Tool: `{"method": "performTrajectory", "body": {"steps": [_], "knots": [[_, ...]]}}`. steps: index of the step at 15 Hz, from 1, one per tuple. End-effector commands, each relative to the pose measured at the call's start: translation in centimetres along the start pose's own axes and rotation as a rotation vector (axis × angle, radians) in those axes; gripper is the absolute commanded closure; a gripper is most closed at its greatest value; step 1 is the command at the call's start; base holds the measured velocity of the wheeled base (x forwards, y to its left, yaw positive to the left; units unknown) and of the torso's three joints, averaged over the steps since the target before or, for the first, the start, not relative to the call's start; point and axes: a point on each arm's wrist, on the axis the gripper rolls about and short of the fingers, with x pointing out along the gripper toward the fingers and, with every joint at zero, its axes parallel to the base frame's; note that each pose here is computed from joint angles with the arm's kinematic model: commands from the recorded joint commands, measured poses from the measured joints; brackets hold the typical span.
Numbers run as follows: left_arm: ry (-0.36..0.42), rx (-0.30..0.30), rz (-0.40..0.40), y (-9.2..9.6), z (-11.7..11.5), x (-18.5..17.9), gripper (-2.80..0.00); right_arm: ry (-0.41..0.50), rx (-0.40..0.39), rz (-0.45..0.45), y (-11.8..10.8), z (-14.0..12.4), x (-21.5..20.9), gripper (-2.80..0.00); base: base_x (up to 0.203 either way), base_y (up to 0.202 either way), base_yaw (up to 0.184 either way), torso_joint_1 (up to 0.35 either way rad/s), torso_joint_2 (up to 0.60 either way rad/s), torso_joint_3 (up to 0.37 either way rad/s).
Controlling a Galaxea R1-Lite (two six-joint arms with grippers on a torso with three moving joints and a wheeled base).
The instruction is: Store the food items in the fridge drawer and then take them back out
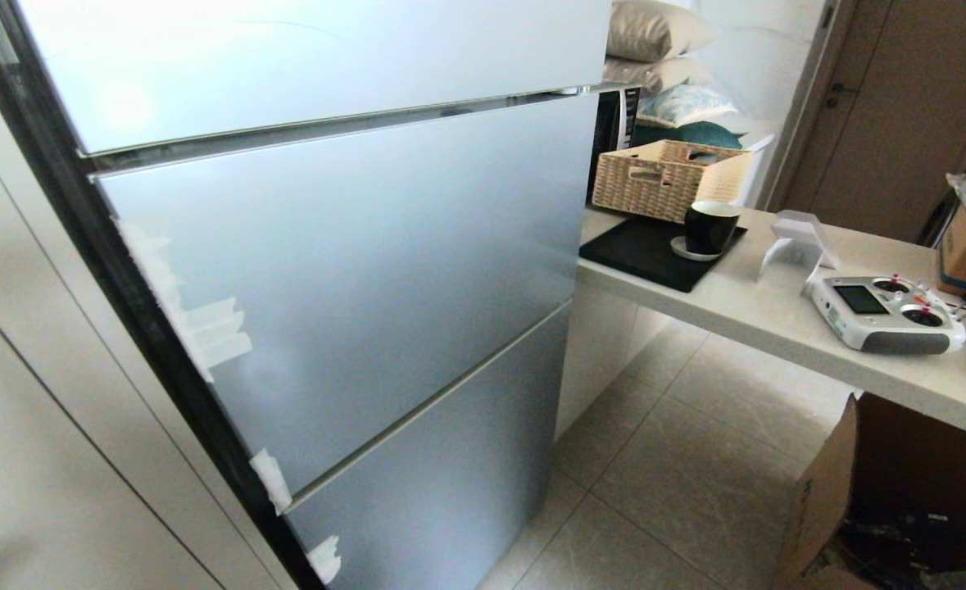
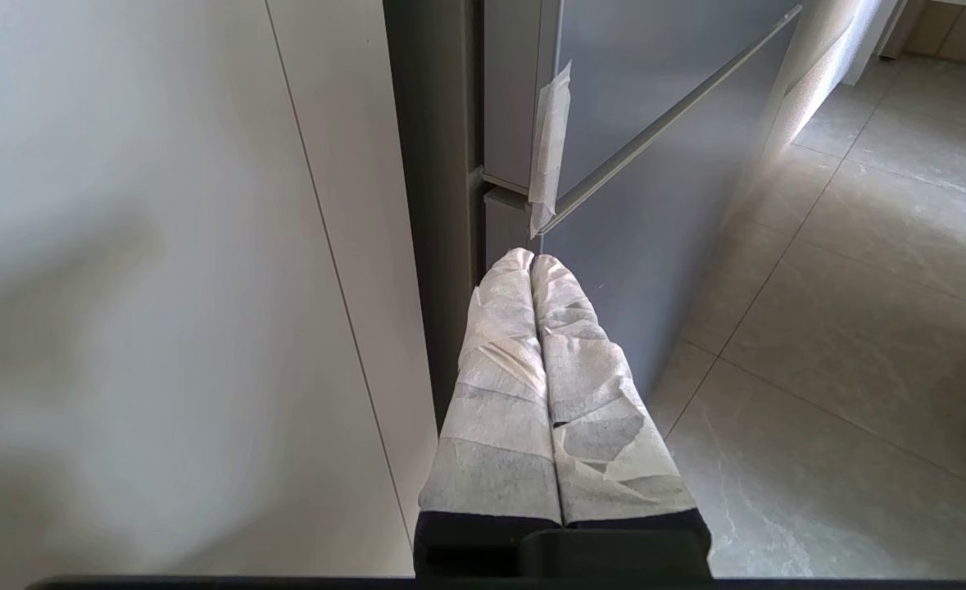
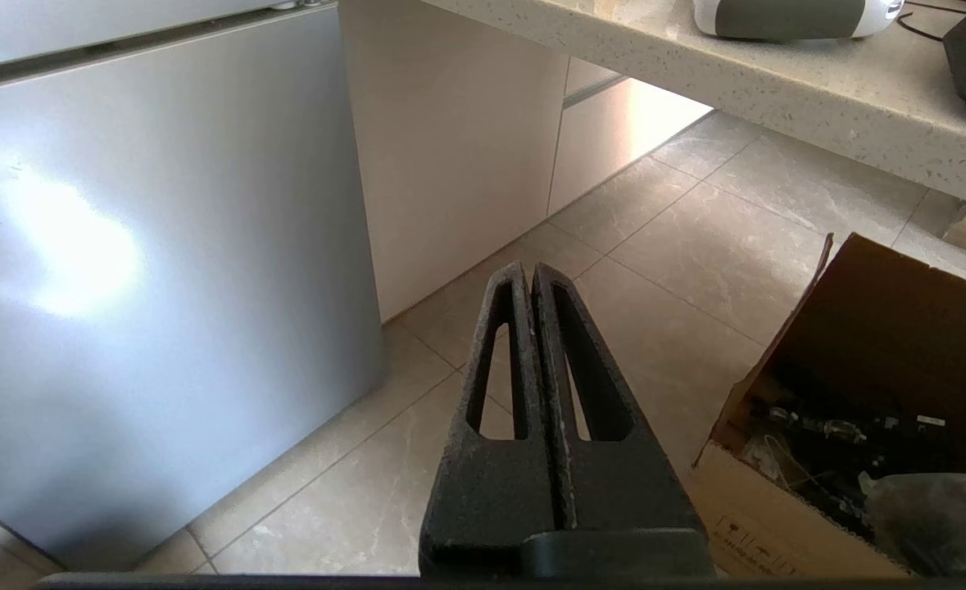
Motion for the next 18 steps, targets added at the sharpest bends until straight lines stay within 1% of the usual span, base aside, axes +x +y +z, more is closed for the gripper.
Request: {"method": "performTrajectory", "body": {"steps": [1, 18], "knots": [[0.000, 0.000, 0.001, 0.00, 0.00, 0.00, 0.00, 0.000, 0.004, 0.000, 0.00, 0.01, 0.00, 0.00, 0.000, 0.000, 0.000, 0.000, 0.00, 0.000], [0.001, 0.006, 0.000, 0.00, -0.01, 0.00, 0.00, 0.000, 0.009, -0.002, -0.01, 0.01, 0.00, 0.00, 0.000, 0.000, 0.000, 0.000, 0.00, 0.000]]}}
